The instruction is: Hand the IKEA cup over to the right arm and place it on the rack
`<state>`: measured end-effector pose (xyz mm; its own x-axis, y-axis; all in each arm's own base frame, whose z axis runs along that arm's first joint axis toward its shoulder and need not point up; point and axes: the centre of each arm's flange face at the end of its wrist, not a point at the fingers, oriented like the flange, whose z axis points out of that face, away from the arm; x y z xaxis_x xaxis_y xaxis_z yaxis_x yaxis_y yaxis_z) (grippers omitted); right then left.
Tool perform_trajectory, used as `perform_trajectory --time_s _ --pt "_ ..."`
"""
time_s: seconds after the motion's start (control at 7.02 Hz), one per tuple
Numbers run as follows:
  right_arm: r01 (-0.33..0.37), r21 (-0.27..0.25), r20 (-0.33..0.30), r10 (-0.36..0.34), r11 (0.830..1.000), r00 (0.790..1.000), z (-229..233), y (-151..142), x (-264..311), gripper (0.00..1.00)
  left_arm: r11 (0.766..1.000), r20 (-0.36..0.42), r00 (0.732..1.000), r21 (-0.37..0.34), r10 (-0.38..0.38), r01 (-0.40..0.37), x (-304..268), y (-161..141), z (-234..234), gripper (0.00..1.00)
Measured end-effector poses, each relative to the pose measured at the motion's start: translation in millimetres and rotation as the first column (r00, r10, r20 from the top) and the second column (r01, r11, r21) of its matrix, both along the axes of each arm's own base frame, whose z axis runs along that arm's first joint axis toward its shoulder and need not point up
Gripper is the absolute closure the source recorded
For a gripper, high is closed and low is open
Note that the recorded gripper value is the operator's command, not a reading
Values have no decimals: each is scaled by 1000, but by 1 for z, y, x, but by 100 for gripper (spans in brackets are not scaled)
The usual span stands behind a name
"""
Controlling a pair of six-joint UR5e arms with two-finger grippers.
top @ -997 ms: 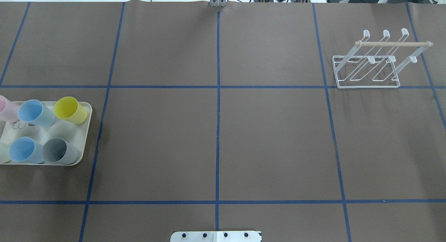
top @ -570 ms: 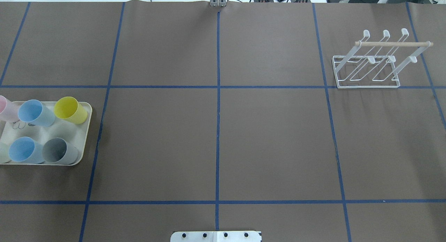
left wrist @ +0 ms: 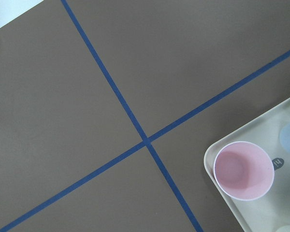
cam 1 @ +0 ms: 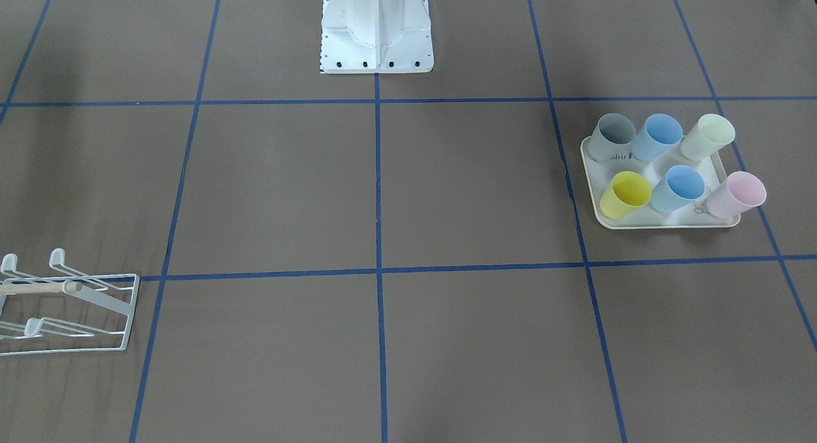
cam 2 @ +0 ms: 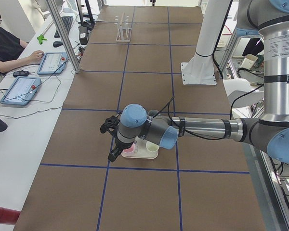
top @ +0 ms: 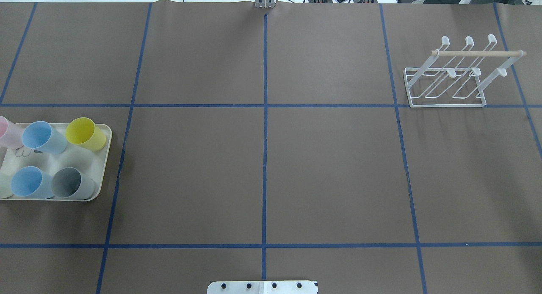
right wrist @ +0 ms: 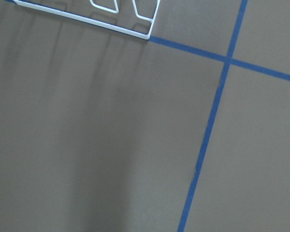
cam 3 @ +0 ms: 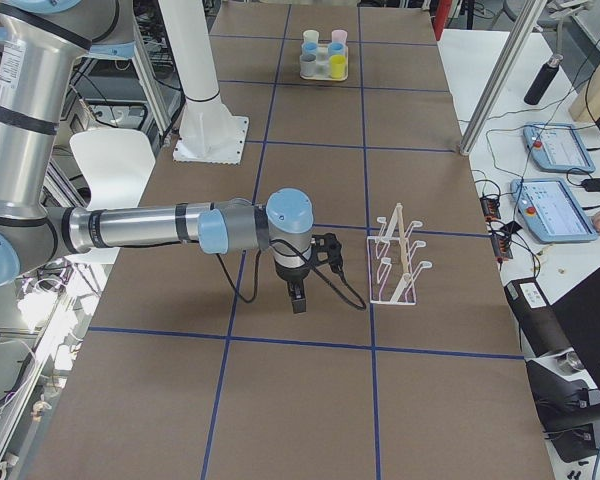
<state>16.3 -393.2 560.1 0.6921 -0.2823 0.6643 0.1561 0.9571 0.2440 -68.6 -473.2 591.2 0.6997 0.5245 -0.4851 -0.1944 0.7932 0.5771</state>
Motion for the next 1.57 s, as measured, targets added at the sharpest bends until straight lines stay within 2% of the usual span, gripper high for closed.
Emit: perform_trajectory --time_s 0.28,0.57,0.85,1.0,1.28,1.57 --pt "-19 107 29 16 994 999 -48 -39 -5 0 997 2 1000 74 -1 1 0 -16 -20 0" --pt "-50 156 65 41 986 997 -92 -69 -20 0 987 -1 1000 160 -3 3 0 -42 -31 0" --pt "-25 252 127 -8 967 992 -141 -82 -72 1 983 -32 999 178 -38 43 1 -48 -32 0" --pt "10 301 175 -66 954 982 -170 -88 -121 1 982 -44 998 179 -45 52 4 -43 -24 0" --pt "34 322 301 -137 946 944 -217 -76 -212 1 993 -109 991 82 -80 90 27 -32 8 0" --pt "-10 336 385 -128 942 914 -246 -53 -274 1 990 -200 971 12 -133 138 61 -17 57 0"
